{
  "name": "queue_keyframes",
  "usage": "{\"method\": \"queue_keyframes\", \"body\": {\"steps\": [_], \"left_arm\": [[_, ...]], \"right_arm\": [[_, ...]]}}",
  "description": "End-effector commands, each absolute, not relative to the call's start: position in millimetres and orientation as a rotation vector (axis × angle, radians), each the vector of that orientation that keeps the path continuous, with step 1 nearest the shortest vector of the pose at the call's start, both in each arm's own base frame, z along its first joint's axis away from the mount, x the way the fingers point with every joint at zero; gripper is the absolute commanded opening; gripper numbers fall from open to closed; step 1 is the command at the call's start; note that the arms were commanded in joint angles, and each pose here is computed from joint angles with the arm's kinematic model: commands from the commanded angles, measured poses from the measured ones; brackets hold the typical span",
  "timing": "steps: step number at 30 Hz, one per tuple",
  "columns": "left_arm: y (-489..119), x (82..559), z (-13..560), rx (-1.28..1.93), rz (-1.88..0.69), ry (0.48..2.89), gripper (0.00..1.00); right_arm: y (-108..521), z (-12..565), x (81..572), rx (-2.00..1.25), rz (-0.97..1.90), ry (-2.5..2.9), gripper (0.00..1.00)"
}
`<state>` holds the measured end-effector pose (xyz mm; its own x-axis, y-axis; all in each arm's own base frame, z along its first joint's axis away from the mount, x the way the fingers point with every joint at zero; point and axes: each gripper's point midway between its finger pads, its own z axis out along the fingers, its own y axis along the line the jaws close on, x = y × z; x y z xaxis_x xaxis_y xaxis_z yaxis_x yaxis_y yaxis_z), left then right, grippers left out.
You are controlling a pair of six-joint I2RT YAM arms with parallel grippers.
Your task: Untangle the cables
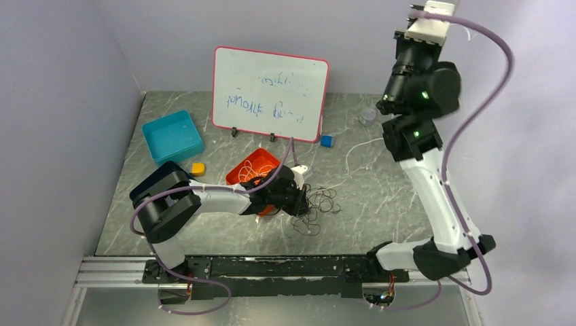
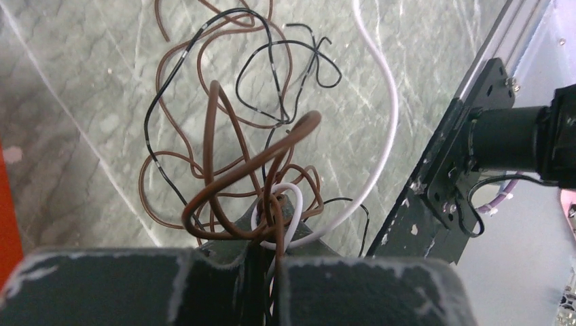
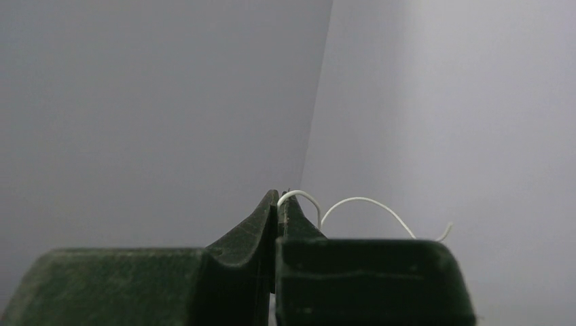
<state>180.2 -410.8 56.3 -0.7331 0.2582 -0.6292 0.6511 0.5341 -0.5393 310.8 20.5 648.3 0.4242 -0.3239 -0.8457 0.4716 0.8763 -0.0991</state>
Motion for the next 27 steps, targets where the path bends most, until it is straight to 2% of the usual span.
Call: {"method": "queue_keyframes", "body": {"steps": [1,5,10,13,16,19,20,21,25,27], "left_arm": [[-396,172,48,0.755,-1.011,2.335,0.07],[-395,172,47,0.745,-0.994,2.355,0.07],[-393,175,43,0.730,-0.938,2.402,0.07],[-394,176,42,0.731,-0.920,2.420,0.07],[-396,178,40,0.738,-0.906,2.438,0.07],[-399,180,39,0.744,-0.895,2.450,0.07],[-400,180,38,0.746,-0.890,2.456,0.07],[-401,181,38,0.747,-0.890,2.456,0.07],[-405,183,39,0.743,-0.890,2.458,0.07],[-405,183,39,0.741,-0.892,2.461,0.07]], "right_arm": [[-4,565,379,0.203,-0.455,1.265,0.00],[-53,487,429,0.277,-0.393,1.471,0.00],[-114,382,461,0.431,-0.194,1.711,0.00],[-129,317,478,0.486,-0.027,1.864,0.00],[-134,269,485,0.535,0.008,1.961,0.02],[-134,229,487,0.578,0.020,2.031,0.20],[-135,218,487,0.593,0.015,2.052,0.31],[-137,209,485,0.613,0.005,2.067,0.38],[-143,199,474,0.669,-0.039,2.046,0.60],[-145,211,470,0.679,-0.058,2.012,0.65]]}}
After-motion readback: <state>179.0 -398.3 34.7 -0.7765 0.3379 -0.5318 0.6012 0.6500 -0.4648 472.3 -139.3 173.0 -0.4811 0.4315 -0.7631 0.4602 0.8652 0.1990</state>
